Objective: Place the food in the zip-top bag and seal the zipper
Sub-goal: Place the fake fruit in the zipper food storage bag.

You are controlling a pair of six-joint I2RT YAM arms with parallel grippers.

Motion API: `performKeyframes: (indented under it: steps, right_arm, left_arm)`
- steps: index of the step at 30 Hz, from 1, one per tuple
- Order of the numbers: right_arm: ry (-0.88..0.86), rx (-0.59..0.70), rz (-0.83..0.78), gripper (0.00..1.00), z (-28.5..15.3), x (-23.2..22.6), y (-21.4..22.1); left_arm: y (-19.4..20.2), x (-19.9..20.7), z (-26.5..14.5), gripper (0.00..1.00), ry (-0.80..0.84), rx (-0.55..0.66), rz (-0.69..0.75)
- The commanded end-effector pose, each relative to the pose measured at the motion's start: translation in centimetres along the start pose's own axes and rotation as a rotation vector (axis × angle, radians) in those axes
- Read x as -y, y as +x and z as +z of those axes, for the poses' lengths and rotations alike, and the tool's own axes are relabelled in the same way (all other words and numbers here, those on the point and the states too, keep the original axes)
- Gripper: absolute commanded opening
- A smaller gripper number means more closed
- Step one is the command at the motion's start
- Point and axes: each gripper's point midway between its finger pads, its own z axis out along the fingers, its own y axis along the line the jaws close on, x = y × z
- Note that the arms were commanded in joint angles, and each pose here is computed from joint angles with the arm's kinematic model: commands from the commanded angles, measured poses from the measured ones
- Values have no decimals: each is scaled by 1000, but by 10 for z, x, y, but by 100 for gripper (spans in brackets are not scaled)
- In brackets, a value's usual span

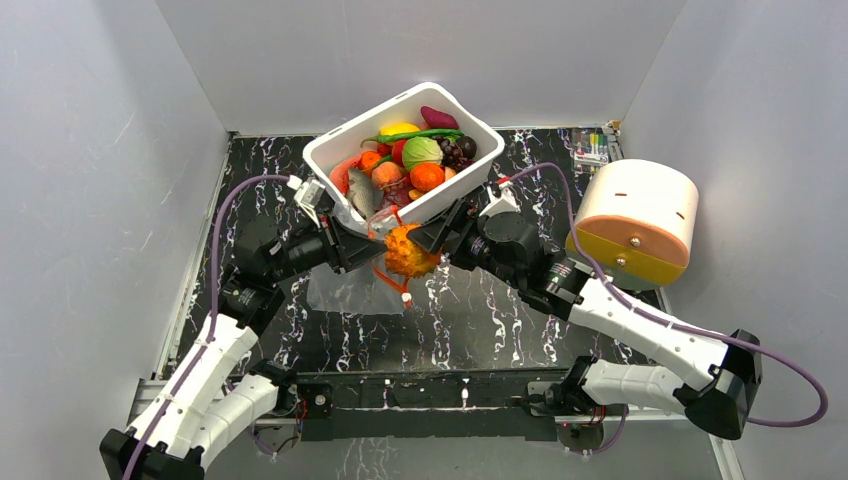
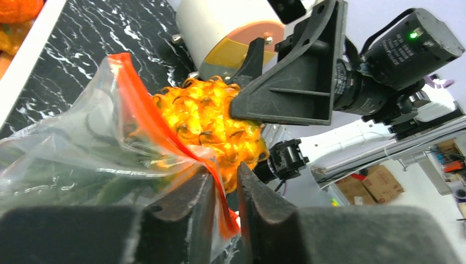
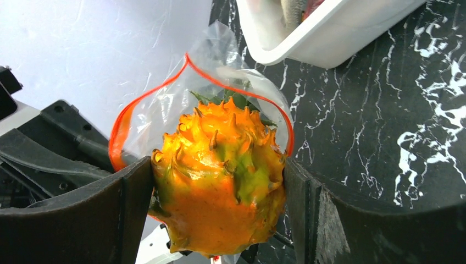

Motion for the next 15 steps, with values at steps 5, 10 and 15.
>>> performKeyframes:
  steps: [5,10,15]
  right_arm:
    - [-271,45,-85,36,-21,-46,-10]
    - [-340,-7,-130,35,-19,-41,10]
    - [-319,-79,-177,34,-4,-31,28]
  left_arm:
    - [0,-16,-9,32,-149,-91,126]
    - [13,-41,-17,39,-269,-166,135]
    - [18,-51,-22,47,-331,-230,141]
